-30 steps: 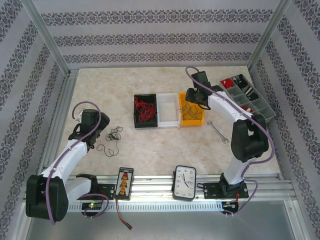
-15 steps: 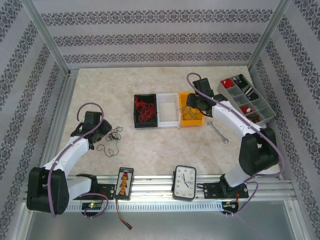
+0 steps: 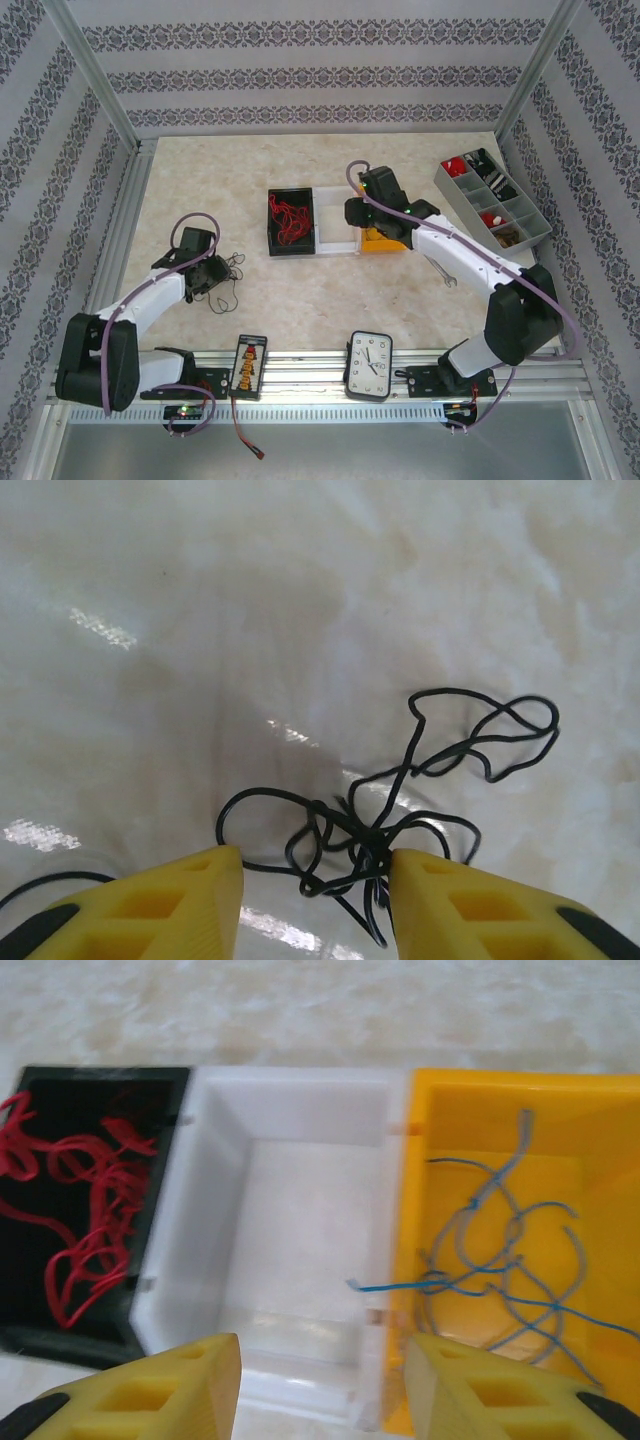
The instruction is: Untangle the cables
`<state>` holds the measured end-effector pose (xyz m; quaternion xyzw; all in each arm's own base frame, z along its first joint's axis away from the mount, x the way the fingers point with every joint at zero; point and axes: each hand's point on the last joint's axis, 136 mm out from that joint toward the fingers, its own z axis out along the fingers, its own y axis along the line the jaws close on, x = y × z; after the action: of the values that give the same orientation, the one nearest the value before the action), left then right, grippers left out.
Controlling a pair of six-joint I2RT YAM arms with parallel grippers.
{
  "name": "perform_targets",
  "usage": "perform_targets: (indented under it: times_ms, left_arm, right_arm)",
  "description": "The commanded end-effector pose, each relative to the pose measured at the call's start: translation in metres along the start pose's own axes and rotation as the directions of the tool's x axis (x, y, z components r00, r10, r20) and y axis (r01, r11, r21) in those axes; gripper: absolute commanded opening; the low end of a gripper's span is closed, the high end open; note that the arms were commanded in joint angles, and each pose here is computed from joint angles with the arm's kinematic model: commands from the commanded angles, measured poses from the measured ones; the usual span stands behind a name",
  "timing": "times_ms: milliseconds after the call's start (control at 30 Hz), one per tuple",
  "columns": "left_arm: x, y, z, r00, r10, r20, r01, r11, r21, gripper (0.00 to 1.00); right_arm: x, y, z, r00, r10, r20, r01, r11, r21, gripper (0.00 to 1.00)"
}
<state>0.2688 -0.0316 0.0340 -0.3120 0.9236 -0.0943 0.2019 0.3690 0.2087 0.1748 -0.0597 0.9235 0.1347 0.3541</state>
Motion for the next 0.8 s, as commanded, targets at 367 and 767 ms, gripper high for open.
perform_targets:
  times_ms: [367,767]
  left_arm:
    - [-0.032,-0.081,-0.072,0.973,0.058,0.221,-0.147,0.899,0.411,0.00]
    - [-0.020,-0.123,-0.119,0.968,0.067,0.241,-0.214,0.722,0.658,0.00]
  right_arm:
    - [0.042,0.161,-0.002,0.960,-0.276,-0.043,0.210,0.815,-0.539,0.45]
    - [0.025,0.225,-0.015,0.966,-0.259,-0.010,0.161,0.630,-0.760,0.46]
